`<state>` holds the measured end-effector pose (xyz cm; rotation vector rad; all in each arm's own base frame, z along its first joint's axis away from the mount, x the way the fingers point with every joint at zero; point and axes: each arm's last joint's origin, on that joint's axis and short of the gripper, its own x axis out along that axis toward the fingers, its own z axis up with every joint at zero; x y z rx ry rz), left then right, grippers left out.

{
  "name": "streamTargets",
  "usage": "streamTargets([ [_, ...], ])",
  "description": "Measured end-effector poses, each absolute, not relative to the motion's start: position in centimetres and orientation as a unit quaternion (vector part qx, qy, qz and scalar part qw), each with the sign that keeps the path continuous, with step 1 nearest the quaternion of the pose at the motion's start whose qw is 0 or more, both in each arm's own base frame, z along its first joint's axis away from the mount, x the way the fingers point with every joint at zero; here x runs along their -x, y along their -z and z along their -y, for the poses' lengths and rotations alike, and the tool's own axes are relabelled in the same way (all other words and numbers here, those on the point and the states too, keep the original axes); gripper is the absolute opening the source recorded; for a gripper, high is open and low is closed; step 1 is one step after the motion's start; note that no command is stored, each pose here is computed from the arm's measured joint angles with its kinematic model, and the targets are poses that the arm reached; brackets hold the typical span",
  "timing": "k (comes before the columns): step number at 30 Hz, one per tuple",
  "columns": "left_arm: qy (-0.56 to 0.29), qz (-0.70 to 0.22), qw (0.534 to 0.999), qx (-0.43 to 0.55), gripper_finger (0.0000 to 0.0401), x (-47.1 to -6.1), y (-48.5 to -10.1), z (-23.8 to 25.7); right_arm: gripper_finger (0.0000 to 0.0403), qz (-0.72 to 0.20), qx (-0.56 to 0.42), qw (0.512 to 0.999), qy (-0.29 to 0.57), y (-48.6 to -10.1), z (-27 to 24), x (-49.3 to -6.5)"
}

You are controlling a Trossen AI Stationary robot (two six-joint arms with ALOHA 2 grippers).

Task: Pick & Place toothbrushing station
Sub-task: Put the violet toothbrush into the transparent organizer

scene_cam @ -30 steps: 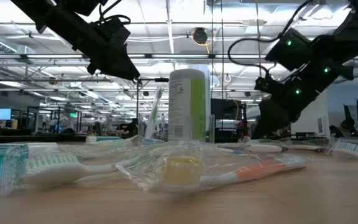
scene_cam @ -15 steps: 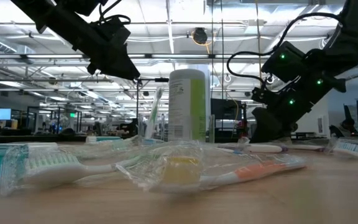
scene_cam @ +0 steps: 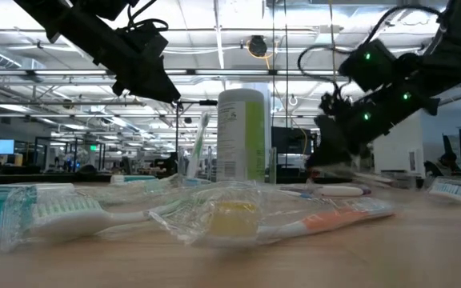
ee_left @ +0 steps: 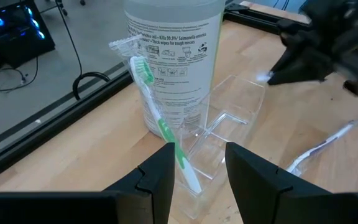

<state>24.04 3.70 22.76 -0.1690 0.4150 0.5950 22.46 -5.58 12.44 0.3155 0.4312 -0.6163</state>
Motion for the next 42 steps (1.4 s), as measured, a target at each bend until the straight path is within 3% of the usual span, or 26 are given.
streamTargets([
  [4,-0.291,-0.203,0.931,0.083,0.015,-24.0,-22.8,-3.7,0.0011,-0.128,-0.131,0.943,0.278,-15.1,5.3,-22.7],
  [9,-0.289,-0.204,0.932,0.076,0.015,-24.1,-22.8,-3.7,0.0023,0.014,-0.09,0.967,0.24,-18.9,4.6,-22.9],
  [16,-0.288,-0.203,0.933,0.072,0.015,-24.1,-22.8,-3.7,0.0018,0.169,0.011,0.979,0.112,-21.9,3.6,-22.8],
  [24,-0.287,-0.19,0.936,0.073,0.0149,-24.2,-23.0,-3.7,0.0021,0.21,0.033,0.97,0.115,-22.3,3.8,-23.8],
  [30,-0.286,-0.171,0.94,0.077,0.015,-24.3,-23.4,-3.7,0.0019,0.211,0.066,0.968,0.122,-22.7,4.3,-27.0],
  [42,-0.28,-0.173,0.942,0.067,0.015,-24.4,-23.4,-3.7,0.0019,0.197,0.059,0.967,0.152,-20.2,7.3,-32.2],
])
